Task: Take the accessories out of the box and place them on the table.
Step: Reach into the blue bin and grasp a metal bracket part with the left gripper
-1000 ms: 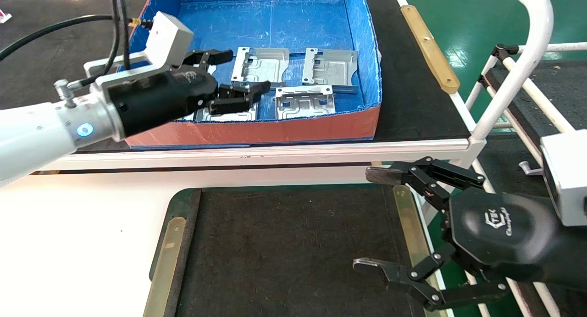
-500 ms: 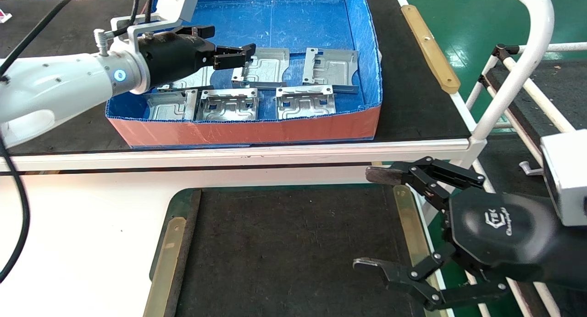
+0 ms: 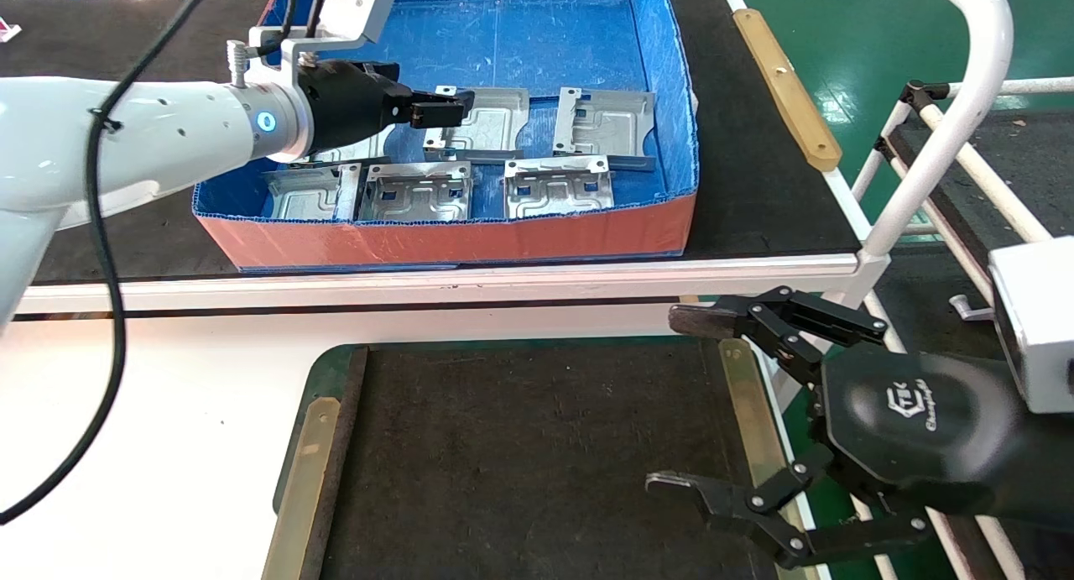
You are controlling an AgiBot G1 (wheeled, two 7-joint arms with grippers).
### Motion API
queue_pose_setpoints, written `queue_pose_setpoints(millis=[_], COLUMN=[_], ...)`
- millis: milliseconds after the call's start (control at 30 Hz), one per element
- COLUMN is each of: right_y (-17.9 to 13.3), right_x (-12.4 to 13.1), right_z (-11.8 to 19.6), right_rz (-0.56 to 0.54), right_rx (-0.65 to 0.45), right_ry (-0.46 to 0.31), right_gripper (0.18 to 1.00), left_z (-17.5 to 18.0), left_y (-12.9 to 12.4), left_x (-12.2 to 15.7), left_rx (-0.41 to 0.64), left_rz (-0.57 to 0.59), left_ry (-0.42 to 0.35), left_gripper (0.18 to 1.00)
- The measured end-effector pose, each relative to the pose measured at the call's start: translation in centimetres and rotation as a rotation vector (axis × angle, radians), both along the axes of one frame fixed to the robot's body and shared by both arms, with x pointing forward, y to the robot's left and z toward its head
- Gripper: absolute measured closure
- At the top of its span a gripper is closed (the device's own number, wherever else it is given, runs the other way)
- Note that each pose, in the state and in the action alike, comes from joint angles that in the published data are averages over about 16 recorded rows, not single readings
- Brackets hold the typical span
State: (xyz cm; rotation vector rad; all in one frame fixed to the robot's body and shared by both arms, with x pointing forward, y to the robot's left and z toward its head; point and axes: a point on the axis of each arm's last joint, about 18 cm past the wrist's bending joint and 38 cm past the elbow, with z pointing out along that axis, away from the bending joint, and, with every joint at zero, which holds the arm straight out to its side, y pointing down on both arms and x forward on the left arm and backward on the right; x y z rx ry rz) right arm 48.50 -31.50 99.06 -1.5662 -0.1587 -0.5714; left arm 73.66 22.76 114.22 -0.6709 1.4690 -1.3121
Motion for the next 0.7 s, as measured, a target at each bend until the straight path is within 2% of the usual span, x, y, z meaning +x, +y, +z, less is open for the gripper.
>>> queue_pose_setpoints(millis=[233,700], right_y=[0.0,0.0], right_x=[0.0,0.0], right_z=[0.0,0.0], right_rz=[0.000,0.000], right_rx=[0.000,0.000], right_ry=[0.000,0.000], right_gripper=[0.178,0.178], left_z=[-0.6,-1.5], left_y=[-0.2,0.8], left_x=[0.3,0.4], left_rx=[-0.003,-0.043], left_rz=[0.034,0.088], left_ry=[0.024,0.061], left_gripper=[0.184,0.184])
